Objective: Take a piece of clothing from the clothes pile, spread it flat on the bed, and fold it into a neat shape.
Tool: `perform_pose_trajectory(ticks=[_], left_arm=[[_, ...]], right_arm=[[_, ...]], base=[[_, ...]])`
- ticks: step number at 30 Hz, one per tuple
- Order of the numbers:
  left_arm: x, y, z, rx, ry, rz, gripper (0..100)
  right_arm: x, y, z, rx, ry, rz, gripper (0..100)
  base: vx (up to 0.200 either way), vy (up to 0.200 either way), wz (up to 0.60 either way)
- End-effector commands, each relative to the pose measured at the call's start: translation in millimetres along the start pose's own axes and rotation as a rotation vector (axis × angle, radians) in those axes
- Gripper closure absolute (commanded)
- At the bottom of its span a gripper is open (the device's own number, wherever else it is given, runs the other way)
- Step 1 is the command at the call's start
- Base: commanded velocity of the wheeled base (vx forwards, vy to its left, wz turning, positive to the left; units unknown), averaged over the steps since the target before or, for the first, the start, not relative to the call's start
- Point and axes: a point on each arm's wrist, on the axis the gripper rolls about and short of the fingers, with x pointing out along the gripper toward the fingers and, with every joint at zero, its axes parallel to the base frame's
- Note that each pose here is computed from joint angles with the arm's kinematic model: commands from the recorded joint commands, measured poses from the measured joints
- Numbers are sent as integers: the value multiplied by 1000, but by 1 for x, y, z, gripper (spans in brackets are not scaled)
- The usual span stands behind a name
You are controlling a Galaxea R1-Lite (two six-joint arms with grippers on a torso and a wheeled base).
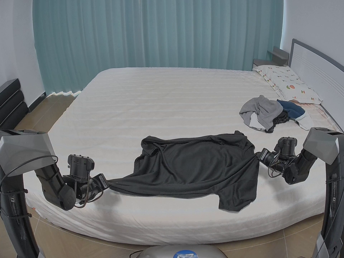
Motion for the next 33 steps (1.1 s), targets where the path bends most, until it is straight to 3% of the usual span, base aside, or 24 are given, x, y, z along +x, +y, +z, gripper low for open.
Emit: perform_pose_trajectory(ticks=[1, 2, 6, 9, 13, 18, 22, 27, 33], left_arm=[[1, 0, -1, 0, 2, 2, 100], [1, 1, -1, 1, 4, 3, 100], [2, 1, -2, 1, 7, 6, 100], [3, 2, -3, 1, 10, 6, 100], [3, 2, -3, 2, 13, 8, 100], [1, 2, -3, 3, 13, 6, 100], [-1, 2, -6, 10, 24, 5, 100], [-1, 4, -10, 16, 39, 11, 100], [-2, 4, -10, 17, 39, 10, 100]], right_arm=[[17, -4, -14, -12, 18, -7, 100], [20, -6, -17, -11, 23, -10, 0], [22, -8, -20, -8, 24, -9, 0], [6, -8, -14, -4, 32, -15, 0], [-31, -3, 9, 21, 53, 42, 0], [-63, -7, 13, 42, 101, 47, 0], [-82, -15, -10, 45, 200, 20, 0], [-97, -24, -44, -20, 321, -12, 0], [-95, -12, -66, -51, 375, 17, 0]], base=[[0, 0, 0], [0, 0, 0], [0, 0, 0], [0, 0, 0], [0, 0, 0], [0, 0, 0], [0, 0, 0], [0, 0, 0], [0, 0, 0]])
